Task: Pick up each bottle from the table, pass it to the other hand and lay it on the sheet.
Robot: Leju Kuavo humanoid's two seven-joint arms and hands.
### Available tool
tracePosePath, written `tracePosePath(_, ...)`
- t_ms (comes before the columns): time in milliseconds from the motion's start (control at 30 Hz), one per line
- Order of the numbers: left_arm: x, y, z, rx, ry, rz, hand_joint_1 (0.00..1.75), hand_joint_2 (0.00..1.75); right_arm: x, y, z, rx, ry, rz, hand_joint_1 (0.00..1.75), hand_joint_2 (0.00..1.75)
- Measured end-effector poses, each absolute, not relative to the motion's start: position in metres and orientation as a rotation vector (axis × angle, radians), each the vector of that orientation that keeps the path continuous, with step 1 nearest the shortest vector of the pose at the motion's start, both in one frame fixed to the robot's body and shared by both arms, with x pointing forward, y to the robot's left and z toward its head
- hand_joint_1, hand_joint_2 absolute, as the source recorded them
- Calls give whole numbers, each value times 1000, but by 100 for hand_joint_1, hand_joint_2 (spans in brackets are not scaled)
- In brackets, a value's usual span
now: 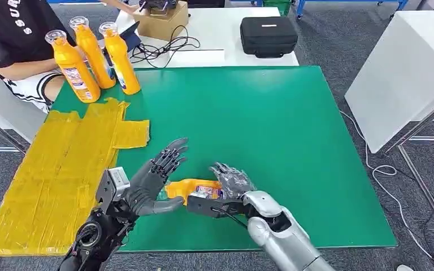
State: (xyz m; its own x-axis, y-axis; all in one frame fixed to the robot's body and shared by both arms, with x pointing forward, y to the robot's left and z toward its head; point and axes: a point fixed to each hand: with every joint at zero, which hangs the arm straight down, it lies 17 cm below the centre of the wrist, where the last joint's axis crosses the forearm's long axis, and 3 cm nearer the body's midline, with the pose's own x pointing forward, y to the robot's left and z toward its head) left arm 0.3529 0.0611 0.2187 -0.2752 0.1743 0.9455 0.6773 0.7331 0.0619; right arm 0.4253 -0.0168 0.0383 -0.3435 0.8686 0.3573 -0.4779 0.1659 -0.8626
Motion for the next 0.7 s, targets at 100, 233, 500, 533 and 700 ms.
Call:
tracePosePath(100,353,60,219,-666,-1818,-561,0,175,422,-11,28,-437,-1245,1520,0,175)
tracePosePath(233,354,59,220,-667,-1819,-559,0,175,420,-5,18,-444,-1213,1573,0,175)
tracePosePath(500,355,58,221,-669,-1822,-558,0,175,423,-3,11,-456,-1187,1615,0,175)
tracePosePath(533,355,58,222,-668,-1822,-558,0,175,423,-2,11,-458,-1185,1619,0,175)
tracePosePath(700,355,57,222,-669,-1818,-561,0,175,426,-5,3,-488,-1141,1659,0,175)
